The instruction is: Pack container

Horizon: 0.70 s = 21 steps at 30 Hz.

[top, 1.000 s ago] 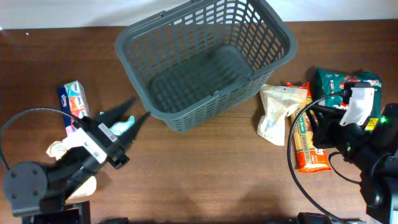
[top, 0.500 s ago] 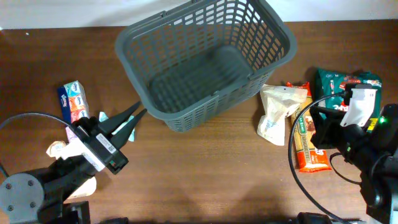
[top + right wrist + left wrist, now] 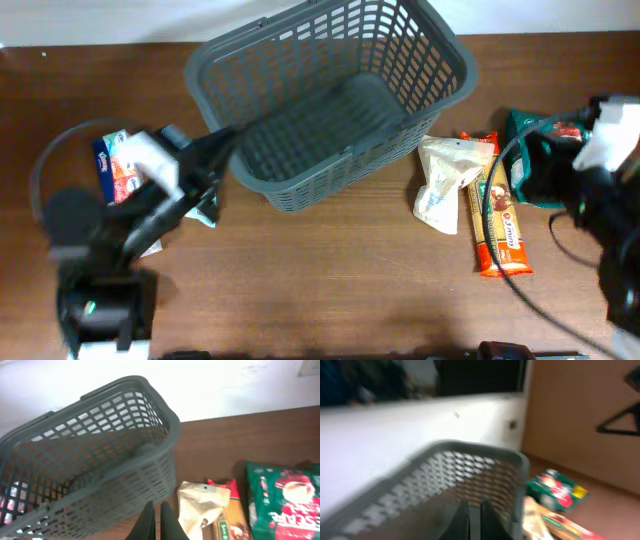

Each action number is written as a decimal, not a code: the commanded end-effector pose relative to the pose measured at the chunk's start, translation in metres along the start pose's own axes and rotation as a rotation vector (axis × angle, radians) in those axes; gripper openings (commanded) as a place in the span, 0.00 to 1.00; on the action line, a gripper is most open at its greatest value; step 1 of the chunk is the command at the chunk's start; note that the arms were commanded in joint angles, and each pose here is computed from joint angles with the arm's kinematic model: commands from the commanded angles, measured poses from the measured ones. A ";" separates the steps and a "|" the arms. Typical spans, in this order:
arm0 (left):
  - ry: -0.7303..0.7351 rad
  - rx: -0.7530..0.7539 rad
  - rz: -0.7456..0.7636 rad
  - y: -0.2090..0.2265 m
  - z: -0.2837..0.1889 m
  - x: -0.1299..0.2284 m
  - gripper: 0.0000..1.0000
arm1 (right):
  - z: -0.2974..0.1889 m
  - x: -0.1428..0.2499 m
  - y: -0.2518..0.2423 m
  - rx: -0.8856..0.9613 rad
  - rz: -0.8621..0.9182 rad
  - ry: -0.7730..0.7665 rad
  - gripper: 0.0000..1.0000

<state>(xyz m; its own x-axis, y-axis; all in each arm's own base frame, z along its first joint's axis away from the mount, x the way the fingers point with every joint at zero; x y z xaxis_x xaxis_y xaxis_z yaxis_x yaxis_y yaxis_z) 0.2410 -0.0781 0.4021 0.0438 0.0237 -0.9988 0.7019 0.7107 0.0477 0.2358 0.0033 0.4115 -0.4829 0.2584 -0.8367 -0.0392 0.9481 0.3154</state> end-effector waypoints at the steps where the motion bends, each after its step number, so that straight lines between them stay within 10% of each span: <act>1: 0.033 0.128 -0.102 -0.024 0.024 0.006 0.02 | 0.013 -0.018 0.009 -0.074 -0.007 0.022 0.04; 9: 0.288 0.374 -0.244 -0.103 0.048 0.052 0.02 | 0.047 -0.038 0.006 -0.079 0.015 0.105 0.04; 21: 0.704 -0.065 -0.037 -0.121 0.018 0.116 0.02 | 0.065 -0.048 0.003 -0.078 -0.029 0.114 0.04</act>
<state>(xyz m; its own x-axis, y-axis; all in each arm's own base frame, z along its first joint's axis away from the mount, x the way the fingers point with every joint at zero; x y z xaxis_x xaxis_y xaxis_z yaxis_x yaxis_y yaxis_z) 0.1634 -0.1912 0.2807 -0.4885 0.4022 -0.7743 0.7851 0.5899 -0.1889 0.3164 0.0012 0.4089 -0.6091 0.2484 -0.7532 -0.0647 0.9309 0.3594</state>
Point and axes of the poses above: each gripper's point midway between its finger pads, its own z axis out along the fingers, its own y axis along the line the jaws close on, x = y × z, the point moved 6 cm from there along -z, back along the fingers, and after that the axes turned 5 degrees about z, right-handed, at the moved point
